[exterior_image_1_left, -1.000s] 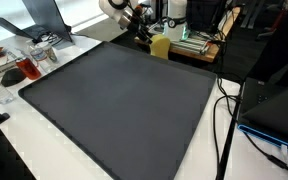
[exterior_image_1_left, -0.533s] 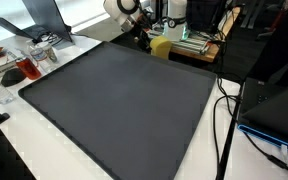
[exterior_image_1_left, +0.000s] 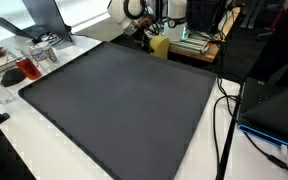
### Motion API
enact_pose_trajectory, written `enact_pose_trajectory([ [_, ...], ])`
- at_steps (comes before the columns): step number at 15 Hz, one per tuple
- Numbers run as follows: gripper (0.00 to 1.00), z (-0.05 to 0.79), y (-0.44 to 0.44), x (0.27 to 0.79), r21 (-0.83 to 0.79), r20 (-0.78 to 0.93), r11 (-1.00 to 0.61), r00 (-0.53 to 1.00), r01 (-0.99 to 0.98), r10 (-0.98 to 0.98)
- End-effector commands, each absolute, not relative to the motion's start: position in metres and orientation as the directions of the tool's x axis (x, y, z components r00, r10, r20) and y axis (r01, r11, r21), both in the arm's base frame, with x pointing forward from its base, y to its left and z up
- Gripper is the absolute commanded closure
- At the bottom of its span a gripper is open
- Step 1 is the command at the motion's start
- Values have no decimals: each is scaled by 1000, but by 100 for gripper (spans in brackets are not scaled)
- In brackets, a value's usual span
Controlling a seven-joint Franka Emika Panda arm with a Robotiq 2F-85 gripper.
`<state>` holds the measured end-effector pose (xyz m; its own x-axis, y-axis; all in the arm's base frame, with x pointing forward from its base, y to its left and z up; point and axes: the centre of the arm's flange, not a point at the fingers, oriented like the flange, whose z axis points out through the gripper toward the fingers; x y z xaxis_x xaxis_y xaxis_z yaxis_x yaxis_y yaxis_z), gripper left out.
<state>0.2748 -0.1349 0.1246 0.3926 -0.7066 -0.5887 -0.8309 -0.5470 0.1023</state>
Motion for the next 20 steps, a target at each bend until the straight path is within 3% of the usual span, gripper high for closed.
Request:
enact_pose_trajectory([
  [1, 90, 123, -134, 270, 134, -585, -545, 377, -828, -718],
  [6, 98, 130, -141, 269, 137, -606, -532, 354, -836, -712],
  [11, 93, 157, -167, 263, 147, -653, -503, 298, -851, -696],
  [20, 96, 250, -214, 269, 64, -687, -415, 262, -908, -678],
])
